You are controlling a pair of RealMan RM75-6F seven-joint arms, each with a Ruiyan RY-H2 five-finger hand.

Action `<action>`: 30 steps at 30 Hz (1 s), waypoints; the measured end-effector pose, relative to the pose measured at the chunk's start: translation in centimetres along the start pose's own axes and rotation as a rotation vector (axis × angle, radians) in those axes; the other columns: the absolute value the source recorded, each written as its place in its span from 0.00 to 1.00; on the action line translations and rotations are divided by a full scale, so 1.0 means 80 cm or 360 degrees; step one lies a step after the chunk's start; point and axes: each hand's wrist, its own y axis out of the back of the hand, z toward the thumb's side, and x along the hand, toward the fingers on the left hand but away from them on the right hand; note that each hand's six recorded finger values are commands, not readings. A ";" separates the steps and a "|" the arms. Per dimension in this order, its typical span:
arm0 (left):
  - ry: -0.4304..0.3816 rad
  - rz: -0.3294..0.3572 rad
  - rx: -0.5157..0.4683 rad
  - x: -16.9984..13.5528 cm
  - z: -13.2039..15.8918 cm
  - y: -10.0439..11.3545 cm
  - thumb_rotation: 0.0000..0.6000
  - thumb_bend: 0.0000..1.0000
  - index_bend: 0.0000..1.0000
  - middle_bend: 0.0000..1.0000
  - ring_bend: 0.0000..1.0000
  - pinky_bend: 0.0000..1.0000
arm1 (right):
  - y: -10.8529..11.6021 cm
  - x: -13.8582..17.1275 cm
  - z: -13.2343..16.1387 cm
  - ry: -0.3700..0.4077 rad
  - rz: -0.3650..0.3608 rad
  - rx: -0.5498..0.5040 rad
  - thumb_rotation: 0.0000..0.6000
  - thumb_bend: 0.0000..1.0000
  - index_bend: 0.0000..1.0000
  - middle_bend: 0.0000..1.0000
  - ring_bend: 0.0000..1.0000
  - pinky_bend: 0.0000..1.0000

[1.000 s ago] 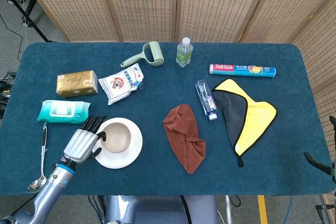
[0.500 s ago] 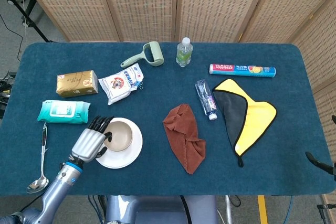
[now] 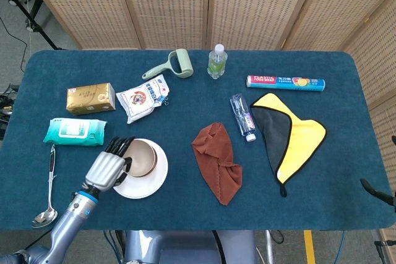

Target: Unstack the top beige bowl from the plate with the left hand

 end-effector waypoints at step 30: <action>0.0032 -0.0027 -0.0188 0.171 -0.001 0.072 1.00 0.47 0.77 0.00 0.00 0.00 | -0.009 -0.005 -0.008 -0.0041 0.0026 0.0025 1.00 0.00 0.04 0.00 0.00 0.00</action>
